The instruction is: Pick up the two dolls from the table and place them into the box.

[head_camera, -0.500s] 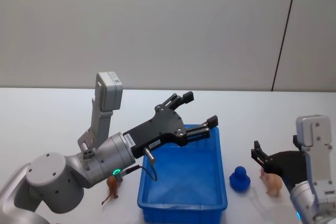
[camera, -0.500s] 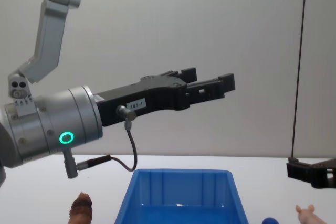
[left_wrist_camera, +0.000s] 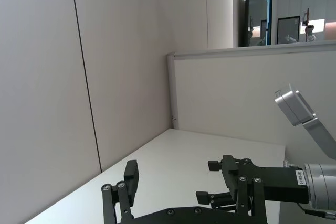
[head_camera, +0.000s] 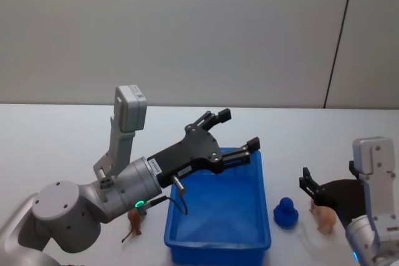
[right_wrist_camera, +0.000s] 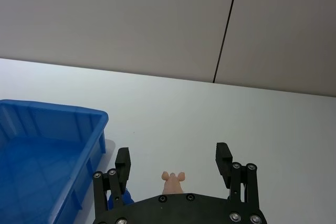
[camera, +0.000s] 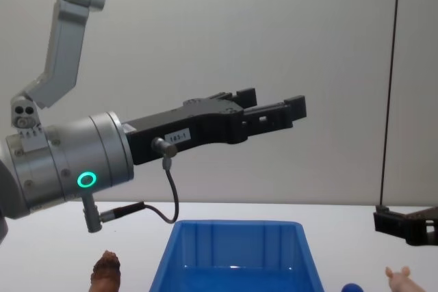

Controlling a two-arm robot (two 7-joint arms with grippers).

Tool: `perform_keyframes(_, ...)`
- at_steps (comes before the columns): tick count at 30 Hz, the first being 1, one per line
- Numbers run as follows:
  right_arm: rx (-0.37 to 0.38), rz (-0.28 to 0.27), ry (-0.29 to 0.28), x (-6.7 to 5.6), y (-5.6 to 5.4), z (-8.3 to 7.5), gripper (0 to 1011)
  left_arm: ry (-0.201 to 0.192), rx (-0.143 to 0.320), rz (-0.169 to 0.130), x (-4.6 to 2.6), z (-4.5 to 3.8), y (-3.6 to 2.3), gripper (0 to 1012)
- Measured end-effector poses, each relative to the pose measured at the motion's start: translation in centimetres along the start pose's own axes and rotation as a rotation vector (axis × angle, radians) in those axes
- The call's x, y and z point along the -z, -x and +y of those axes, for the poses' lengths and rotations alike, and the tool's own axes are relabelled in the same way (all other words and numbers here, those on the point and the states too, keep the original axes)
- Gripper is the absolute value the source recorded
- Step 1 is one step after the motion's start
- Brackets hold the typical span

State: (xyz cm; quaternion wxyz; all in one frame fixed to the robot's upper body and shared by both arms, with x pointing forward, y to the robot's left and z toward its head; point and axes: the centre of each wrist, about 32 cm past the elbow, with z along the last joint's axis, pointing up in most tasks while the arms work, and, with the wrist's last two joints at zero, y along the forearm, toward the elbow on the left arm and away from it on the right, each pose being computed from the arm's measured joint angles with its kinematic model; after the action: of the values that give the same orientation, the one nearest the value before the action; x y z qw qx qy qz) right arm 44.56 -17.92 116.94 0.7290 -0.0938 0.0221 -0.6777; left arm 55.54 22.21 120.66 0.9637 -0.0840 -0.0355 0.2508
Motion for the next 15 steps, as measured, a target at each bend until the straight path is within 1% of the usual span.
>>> perform_keyframes(15, 0.000, 0.000, 0.000, 0.00, 0.00, 0.00, 1000, 0.000, 0.000, 0.000, 0.00, 0.00, 0.00, 1001)
